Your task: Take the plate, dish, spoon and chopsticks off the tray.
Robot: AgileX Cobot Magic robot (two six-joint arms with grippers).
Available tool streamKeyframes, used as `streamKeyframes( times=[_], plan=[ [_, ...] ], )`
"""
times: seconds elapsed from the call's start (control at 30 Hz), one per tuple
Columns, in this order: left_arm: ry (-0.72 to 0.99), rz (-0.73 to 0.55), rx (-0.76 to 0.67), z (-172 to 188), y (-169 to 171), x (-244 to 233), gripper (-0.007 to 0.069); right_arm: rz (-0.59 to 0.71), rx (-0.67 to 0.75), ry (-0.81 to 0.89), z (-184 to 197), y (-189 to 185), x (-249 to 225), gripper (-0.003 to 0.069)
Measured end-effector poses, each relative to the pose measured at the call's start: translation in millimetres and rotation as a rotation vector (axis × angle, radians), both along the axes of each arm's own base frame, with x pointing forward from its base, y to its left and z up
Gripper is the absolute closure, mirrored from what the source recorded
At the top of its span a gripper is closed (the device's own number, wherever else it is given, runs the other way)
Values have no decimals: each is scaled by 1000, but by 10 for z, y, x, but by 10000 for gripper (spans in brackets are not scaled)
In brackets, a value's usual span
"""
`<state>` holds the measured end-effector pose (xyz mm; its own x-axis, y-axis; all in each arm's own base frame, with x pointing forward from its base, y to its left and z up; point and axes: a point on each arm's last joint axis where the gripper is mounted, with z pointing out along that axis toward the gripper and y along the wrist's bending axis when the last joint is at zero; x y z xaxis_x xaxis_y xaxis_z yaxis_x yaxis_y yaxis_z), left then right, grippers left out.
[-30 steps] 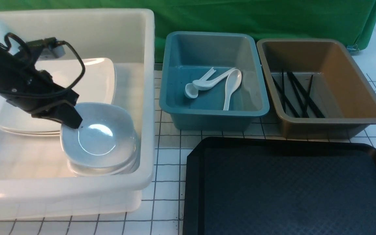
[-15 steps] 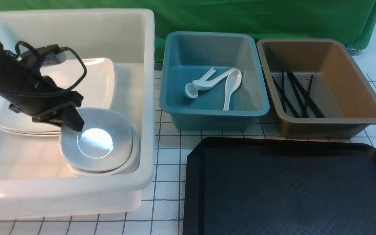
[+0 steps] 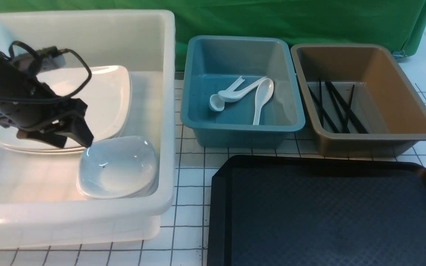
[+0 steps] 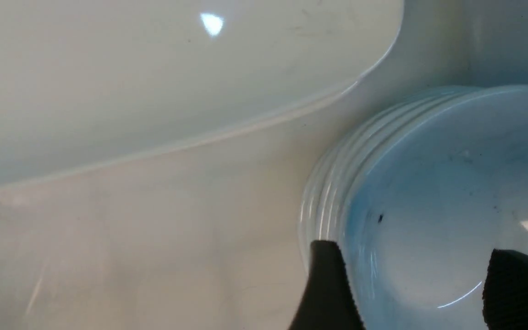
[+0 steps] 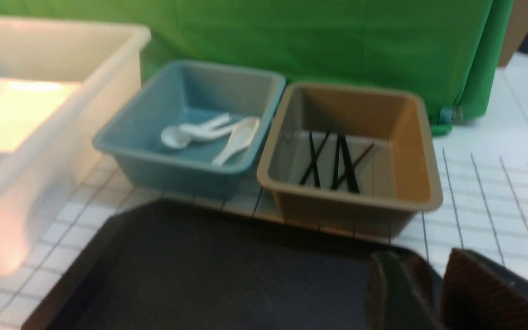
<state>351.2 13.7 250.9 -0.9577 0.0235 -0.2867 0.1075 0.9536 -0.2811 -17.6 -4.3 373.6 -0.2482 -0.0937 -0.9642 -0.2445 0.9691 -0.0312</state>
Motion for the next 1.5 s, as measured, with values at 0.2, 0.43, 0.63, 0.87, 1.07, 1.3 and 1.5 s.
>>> streamKeyframes(
  times=[0.2,0.43,0.63,0.87,1.07,1.3,1.5],
  plan=[
    [-115,-9,35,473,-15,-240,480,-1,-8,48,-267,51,210,610],
    [-257,-30,51,917,-60,-524,626,-1,26,-89,-544,128,525,648],
    [-316,-35,63,1088,-76,-657,628,-1,48,-178,-682,157,646,645],
    [-319,-36,71,1096,-71,-667,628,-1,46,-170,-723,160,659,626],
    [-319,-36,71,1096,-71,-667,628,-1,46,-170,-723,160,659,605],
    [-318,-37,73,1096,-70,-668,628,-2,59,-221,-859,172,711,587],
    [-320,-41,75,1095,-70,-668,628,-33,21,-160,-1339,161,758,571]
  ],
)
